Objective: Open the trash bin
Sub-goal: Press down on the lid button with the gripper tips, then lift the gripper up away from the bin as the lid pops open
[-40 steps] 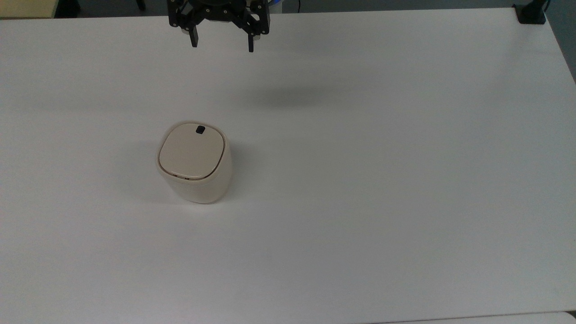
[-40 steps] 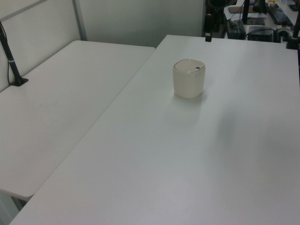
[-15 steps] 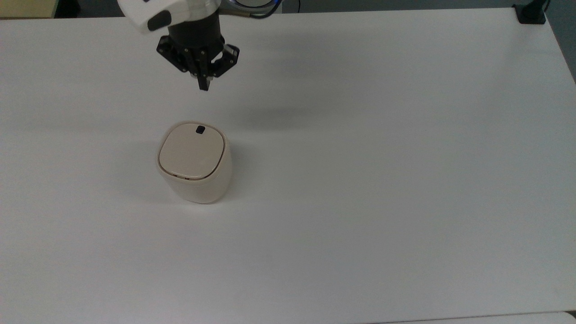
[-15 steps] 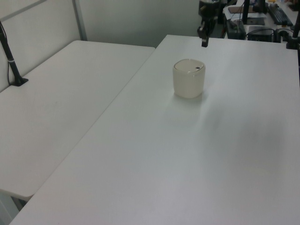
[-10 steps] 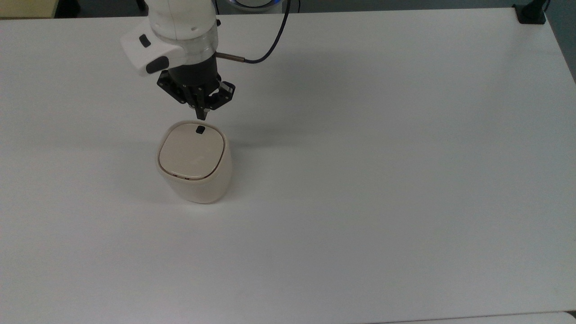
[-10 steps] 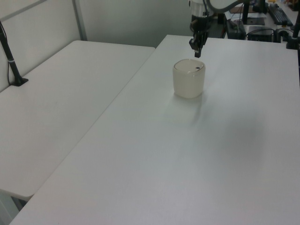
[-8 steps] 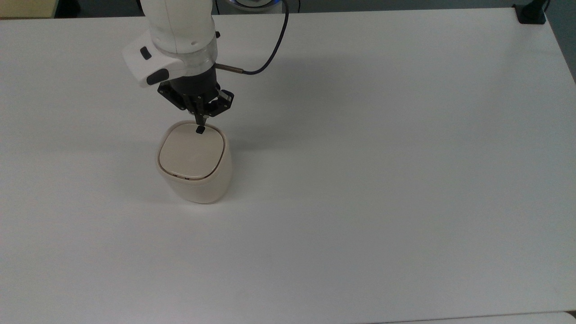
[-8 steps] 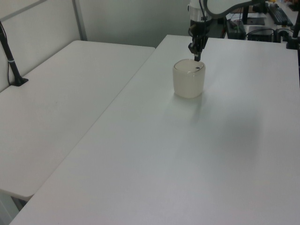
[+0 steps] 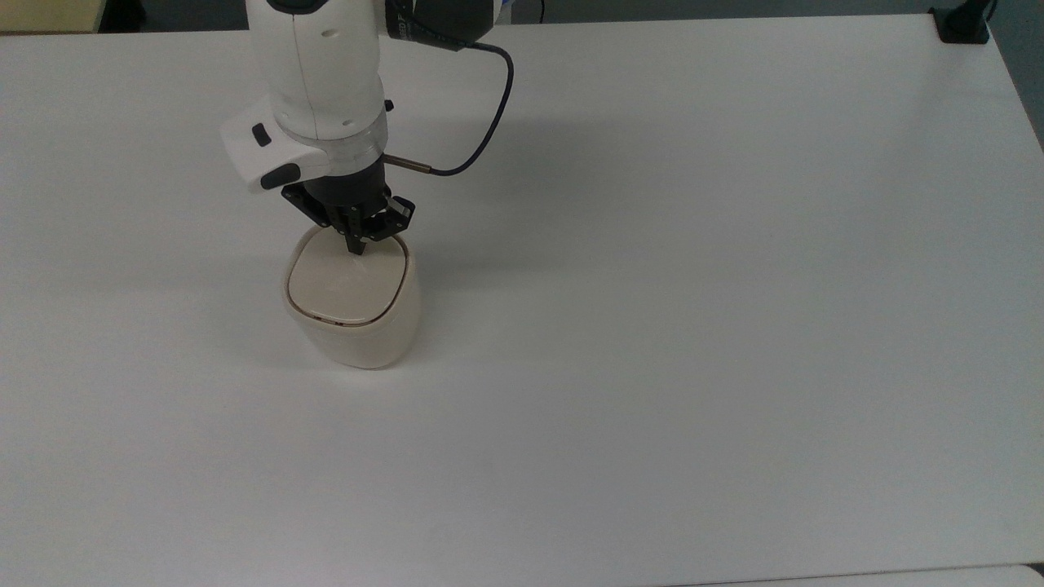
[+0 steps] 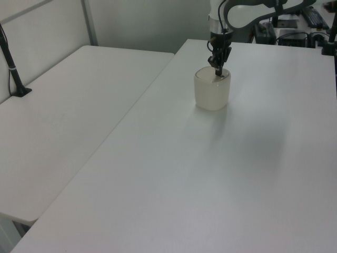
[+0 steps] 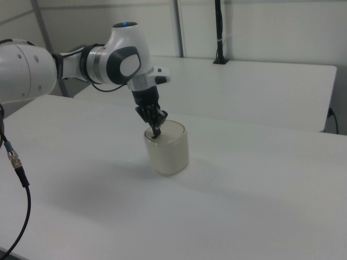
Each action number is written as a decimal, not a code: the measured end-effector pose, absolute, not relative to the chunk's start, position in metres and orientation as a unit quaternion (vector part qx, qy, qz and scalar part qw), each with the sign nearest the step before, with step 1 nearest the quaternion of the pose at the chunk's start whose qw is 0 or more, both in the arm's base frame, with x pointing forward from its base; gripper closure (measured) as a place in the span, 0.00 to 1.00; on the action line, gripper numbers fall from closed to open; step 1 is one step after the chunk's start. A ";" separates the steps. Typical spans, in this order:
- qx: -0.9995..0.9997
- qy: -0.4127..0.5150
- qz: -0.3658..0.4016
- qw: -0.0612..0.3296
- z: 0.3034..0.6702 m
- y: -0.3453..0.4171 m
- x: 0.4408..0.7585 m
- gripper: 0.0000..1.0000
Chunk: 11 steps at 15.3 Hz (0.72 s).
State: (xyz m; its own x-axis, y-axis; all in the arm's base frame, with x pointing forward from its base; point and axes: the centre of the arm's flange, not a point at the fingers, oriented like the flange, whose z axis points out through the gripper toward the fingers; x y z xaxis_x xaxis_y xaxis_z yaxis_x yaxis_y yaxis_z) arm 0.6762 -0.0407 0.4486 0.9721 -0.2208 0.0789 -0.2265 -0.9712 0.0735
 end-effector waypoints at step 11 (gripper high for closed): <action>0.992 -0.112 0.042 0.040 0.456 -0.040 0.677 0.99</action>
State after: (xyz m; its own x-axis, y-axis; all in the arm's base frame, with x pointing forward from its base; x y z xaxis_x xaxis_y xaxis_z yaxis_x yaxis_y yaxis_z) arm 0.6768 -0.0395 0.4564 0.9712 -0.2194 0.0924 -0.2262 -0.9715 0.0708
